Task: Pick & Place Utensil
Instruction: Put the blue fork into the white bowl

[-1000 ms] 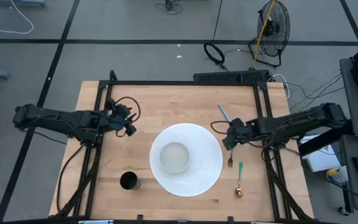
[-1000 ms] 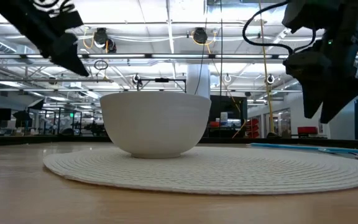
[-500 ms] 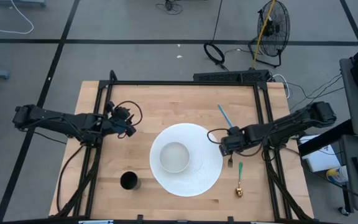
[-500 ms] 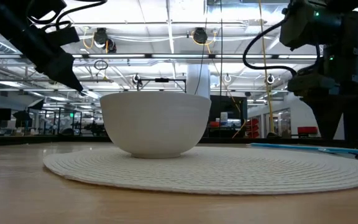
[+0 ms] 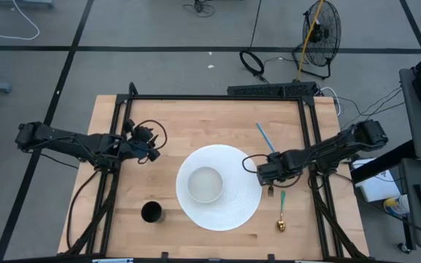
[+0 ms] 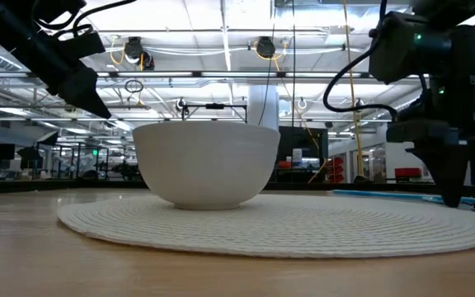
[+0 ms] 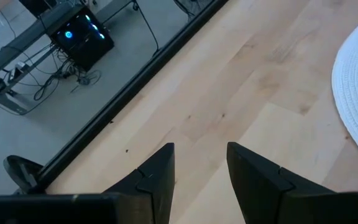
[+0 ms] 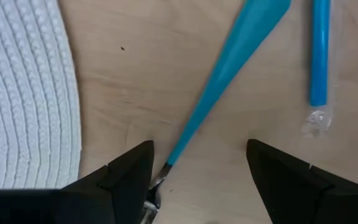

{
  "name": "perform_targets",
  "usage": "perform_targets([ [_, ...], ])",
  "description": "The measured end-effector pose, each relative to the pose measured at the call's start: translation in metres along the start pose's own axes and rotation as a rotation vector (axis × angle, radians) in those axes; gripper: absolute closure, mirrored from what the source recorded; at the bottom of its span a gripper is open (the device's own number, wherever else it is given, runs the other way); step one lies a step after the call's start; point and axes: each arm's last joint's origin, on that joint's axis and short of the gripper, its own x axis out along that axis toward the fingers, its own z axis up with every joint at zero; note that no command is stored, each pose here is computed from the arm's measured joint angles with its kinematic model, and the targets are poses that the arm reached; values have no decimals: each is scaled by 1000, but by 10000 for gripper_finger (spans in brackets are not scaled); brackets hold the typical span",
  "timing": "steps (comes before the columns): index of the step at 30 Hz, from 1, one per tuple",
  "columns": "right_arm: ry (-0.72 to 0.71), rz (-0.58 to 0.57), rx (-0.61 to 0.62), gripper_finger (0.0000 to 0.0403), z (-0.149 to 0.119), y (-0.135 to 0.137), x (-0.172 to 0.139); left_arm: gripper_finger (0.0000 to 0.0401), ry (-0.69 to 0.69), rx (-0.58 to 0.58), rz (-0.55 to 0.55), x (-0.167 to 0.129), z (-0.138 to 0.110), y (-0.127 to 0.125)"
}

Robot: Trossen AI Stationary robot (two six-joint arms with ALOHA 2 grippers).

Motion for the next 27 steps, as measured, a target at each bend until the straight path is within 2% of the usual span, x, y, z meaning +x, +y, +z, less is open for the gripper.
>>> perform_targets([
  [7, -1, -17, -25, 166, 0, 3, 7, 249, 0, 0, 1, 0, 0, 0],
  [17, -26, 3, -92, 265, 1, 5, 7, 249, -1, 1, 2, 0, 0, 0],
  [27, -27, 3, -133, 323, 1, 5, 8, 249, -1, 1, 2, 0, 0, 0],
])
